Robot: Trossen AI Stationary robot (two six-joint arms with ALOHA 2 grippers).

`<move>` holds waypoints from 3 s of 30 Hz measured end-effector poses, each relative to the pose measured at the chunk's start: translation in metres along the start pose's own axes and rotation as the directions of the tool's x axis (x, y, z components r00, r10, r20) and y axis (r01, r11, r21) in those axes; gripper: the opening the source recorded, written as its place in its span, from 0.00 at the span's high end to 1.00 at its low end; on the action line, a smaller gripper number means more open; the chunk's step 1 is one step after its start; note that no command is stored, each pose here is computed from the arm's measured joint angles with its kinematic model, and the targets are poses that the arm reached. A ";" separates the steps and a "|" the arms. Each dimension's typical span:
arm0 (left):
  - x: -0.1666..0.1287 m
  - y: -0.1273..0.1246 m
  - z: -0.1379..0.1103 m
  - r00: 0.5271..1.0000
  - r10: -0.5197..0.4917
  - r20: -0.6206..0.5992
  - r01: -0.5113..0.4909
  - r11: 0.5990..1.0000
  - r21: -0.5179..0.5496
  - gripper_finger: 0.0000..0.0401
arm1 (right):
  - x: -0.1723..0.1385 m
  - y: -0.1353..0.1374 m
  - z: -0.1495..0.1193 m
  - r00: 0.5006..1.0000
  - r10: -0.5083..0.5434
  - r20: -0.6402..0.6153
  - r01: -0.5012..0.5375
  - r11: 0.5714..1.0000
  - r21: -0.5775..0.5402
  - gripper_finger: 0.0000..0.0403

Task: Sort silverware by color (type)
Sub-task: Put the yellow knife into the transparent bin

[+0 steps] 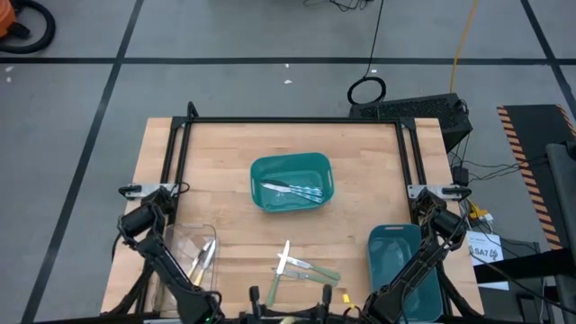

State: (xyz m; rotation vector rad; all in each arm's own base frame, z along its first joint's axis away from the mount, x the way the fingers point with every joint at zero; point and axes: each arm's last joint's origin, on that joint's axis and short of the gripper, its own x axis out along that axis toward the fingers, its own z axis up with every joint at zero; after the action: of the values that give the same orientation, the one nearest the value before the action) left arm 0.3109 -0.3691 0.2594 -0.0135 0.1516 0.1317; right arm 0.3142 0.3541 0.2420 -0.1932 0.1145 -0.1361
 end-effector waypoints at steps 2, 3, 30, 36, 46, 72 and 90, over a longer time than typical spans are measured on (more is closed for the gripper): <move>0.002 0.002 0.001 1.000 0.026 0.007 -0.026 1.000 -0.003 0.68 | 0.000 -0.001 0.002 0.999 -0.037 0.009 0.037 0.999 -0.011 0.83; 0.003 0.003 0.001 0.999 0.040 0.012 -0.040 0.999 -0.006 0.68 | 0.000 -0.002 0.003 0.999 -0.049 0.014 0.050 0.999 -0.014 0.83; 0.010 0.012 0.039 0.963 0.180 0.202 -0.190 0.981 0.028 0.68 | -0.001 -0.017 0.035 0.956 -0.258 0.138 0.270 0.960 -0.074 0.83; 0.010 0.013 0.041 0.959 0.188 0.212 -0.205 0.977 0.060 0.68 | -0.002 -0.019 0.037 0.949 -0.285 0.134 0.300 0.948 -0.107 0.84; 0.011 0.014 0.041 0.957 0.195 0.214 -0.212 0.975 0.061 0.74 | -0.003 -0.020 0.037 0.943 -0.309 0.121 0.320 0.944 -0.081 0.83; -0.016 0.046 0.064 0.980 0.194 0.038 -0.197 0.973 0.121 0.87 | -0.031 -0.002 0.020 0.889 -0.458 -0.002 0.455 0.884 -0.113 0.46; -0.054 0.137 0.039 0.574 0.106 -0.812 -0.226 0.973 -0.033 0.87 | -0.036 0.003 0.014 0.898 -0.441 0.002 0.435 0.885 -0.165 0.47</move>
State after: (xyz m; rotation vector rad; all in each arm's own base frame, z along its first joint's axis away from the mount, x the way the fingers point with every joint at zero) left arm 0.2461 -0.2394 0.3055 -0.2002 1.0844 0.3250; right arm 0.2811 0.3645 0.2583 -0.3788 0.1158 -0.5855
